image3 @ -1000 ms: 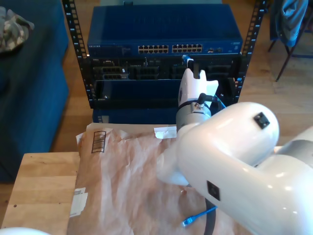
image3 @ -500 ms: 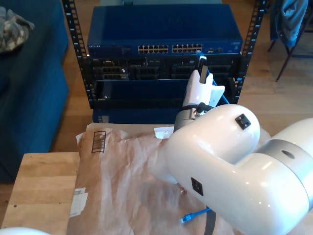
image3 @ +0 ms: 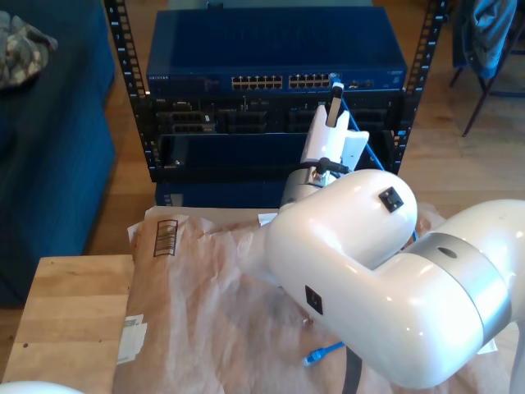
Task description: Grab the cable and plug it in
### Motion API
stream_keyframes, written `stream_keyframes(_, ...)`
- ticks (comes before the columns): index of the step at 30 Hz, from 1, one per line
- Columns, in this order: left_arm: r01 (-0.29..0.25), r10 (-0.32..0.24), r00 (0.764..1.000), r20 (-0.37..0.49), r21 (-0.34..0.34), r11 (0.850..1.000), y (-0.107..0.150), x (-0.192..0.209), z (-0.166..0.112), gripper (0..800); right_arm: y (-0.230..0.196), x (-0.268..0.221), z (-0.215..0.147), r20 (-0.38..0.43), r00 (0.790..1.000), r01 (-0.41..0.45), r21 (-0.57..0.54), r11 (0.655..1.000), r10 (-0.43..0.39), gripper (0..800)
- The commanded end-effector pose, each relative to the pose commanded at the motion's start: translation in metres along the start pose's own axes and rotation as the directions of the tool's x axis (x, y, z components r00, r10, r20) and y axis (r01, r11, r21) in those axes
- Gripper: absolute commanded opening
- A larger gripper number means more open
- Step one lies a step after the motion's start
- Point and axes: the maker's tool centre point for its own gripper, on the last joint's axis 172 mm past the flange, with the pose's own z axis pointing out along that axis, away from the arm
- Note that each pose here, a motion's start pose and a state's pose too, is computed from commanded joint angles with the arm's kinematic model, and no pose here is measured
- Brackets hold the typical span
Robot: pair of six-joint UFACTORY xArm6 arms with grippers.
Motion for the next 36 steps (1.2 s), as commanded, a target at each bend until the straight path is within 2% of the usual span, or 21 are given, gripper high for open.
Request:
stream_keyframes(7, 0.000, 0.000, 1.000, 0.002, 0.000, 1.000, 0.000, 0.000, 0.000, 800, 0.010, 0.016, 0.006, -0.041, 0.998, 0.045, -0.041, 0.998, -0.047, 0)
stream_keyframes(10, 0.000, 0.000, 1.000, 0.002, 0.000, 1.000, 0.000, 0.000, 0.000, 800, 0.015, 0.014, 0.009, -0.033, 0.997, 0.072, -0.061, 0.996, -0.074, 0)
stream_keyframes(24, 0.000, 0.000, 1.000, 0.002, 0.000, 1.000, 0.000, 0.000, 0.000, 800, 0.027, 0.012, 0.019, -0.015, 0.998, 0.064, -0.112, 0.992, -0.066, 0)
stream_keyframes(36, 0.000, 0.000, 1.000, 0.002, 0.000, 1.000, 0.000, 0.000, 0.000, 800, 0.024, 0.010, 0.023, -0.010, 0.998, 0.057, -0.107, 0.993, -0.059, 0)
